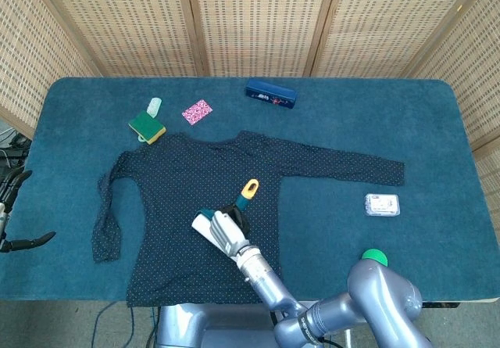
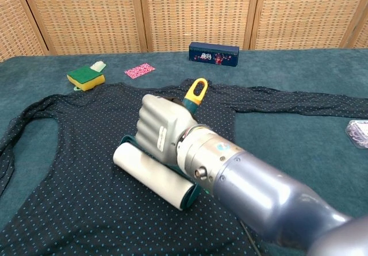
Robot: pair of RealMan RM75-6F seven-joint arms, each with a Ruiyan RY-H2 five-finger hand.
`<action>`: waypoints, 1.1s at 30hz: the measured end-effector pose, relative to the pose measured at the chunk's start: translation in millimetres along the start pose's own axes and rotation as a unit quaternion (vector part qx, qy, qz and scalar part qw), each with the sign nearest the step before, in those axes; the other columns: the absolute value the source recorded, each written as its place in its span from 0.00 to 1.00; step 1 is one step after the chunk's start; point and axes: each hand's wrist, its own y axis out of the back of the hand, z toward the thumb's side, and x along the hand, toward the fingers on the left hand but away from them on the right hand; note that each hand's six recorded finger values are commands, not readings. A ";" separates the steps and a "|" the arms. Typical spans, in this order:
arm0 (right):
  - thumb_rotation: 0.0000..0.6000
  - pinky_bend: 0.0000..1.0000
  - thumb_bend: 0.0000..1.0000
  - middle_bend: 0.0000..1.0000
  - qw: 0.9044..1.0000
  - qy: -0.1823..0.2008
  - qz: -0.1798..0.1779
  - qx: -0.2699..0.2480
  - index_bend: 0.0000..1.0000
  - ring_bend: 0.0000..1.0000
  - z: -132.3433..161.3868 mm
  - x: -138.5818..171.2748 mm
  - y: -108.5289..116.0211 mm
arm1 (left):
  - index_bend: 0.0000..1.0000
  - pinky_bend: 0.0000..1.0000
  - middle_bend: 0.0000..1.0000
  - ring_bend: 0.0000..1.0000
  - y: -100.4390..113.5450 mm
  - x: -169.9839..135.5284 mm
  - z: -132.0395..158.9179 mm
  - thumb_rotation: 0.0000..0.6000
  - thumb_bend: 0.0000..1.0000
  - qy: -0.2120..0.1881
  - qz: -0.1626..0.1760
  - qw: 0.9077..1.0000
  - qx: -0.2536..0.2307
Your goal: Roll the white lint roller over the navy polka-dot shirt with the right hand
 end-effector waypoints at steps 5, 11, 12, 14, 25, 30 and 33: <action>1.00 1.00 0.78 1.00 1.000 0.013 -0.013 0.003 0.70 1.00 8.1 8.2 11.3 | 0.00 0.00 0.00 0.00 -0.4 0.3 0.4 1.00 0.00 0.000 -0.001 1.000 0.001; 1.00 1.00 0.78 1.00 1.000 0.021 -0.016 0.004 0.70 1.00 12.9 13.3 16.0 | 0.00 0.00 0.00 0.00 -0.7 -0.1 1.1 1.00 0.00 0.000 -0.001 1.000 0.002; 1.00 1.00 0.78 1.00 1.000 0.020 -0.015 0.005 0.70 1.00 12.7 13.1 14.9 | 0.00 0.00 0.00 0.00 -0.7 -0.1 1.4 1.00 0.00 0.000 -0.001 1.000 0.002; 1.00 1.00 0.78 1.00 1.000 0.017 -0.012 0.009 0.70 1.00 11.3 12.0 10.6 | 0.00 0.00 0.00 0.00 -0.8 -0.1 1.2 1.00 0.00 0.000 0.000 1.000 0.002; 1.00 1.00 0.78 1.00 0.999 -0.017 0.016 0.035 0.69 1.00 -7.6 -0.5 -28.2 | 0.00 0.00 0.00 0.00 -2.1 0.3 2.4 1.00 0.00 0.000 -0.001 1.000 0.005; 1.00 1.00 0.77 1.00 0.998 -0.028 0.033 0.042 0.69 1.00 -18.7 -4.3 -54.6 | 0.00 0.00 0.00 0.00 -2.9 0.3 3.4 1.00 0.00 0.000 0.000 1.000 0.009; 1.00 1.00 0.77 1.00 0.997 -0.034 0.042 0.048 0.69 1.00 -24.9 -6.2 -67.7 | 0.00 0.00 0.00 0.00 -3.6 0.1 4.2 1.00 0.00 0.000 0.000 1.000 0.010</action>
